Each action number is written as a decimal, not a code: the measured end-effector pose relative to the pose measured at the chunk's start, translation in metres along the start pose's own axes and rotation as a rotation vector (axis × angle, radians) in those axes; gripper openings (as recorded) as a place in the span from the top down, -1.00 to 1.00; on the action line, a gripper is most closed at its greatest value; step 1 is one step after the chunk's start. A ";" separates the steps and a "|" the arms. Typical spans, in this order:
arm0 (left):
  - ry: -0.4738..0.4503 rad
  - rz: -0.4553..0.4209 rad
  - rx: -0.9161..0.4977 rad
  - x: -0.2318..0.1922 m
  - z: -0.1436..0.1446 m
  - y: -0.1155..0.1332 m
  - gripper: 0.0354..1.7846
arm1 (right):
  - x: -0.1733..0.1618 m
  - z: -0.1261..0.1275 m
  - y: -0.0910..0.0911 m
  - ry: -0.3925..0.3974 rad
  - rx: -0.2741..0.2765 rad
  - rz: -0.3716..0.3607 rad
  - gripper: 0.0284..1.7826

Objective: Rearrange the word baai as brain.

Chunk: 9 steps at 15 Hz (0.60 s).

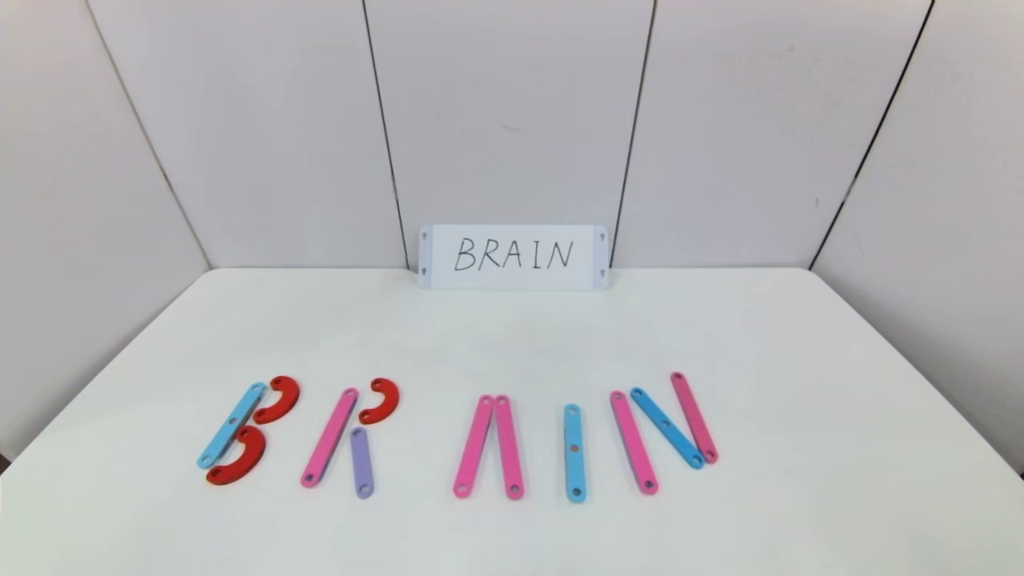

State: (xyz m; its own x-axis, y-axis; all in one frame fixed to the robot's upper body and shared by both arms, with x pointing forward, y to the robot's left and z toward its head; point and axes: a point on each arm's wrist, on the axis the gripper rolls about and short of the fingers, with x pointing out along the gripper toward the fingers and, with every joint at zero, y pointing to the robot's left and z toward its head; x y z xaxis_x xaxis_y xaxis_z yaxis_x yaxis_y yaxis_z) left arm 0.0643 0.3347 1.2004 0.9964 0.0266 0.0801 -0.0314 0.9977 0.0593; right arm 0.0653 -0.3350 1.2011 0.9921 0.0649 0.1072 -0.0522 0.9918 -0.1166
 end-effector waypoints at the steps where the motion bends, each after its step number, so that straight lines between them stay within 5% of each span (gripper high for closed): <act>1: 0.008 -0.021 -0.003 0.001 -0.004 -0.001 -0.95 | 0.001 -0.008 0.001 0.039 0.013 -0.005 -0.95; 3: 0.061 -0.048 -0.003 0.003 -0.015 -0.002 -0.95 | 0.001 -0.018 0.001 0.113 0.033 -0.014 -0.95; 9: 0.077 -0.045 -0.073 0.003 -0.018 -0.002 -0.95 | 0.002 -0.019 0.001 0.113 0.048 -0.017 -0.95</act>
State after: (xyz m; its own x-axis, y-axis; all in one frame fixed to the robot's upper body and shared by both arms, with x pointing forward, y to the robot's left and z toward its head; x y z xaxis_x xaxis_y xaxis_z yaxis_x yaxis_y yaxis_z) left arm 0.0690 0.3336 1.1825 0.9999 -0.0162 0.0017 0.0162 0.9998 -0.0115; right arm 0.0690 -0.3356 1.1819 0.9993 0.0383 -0.0034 -0.0384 0.9969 -0.0685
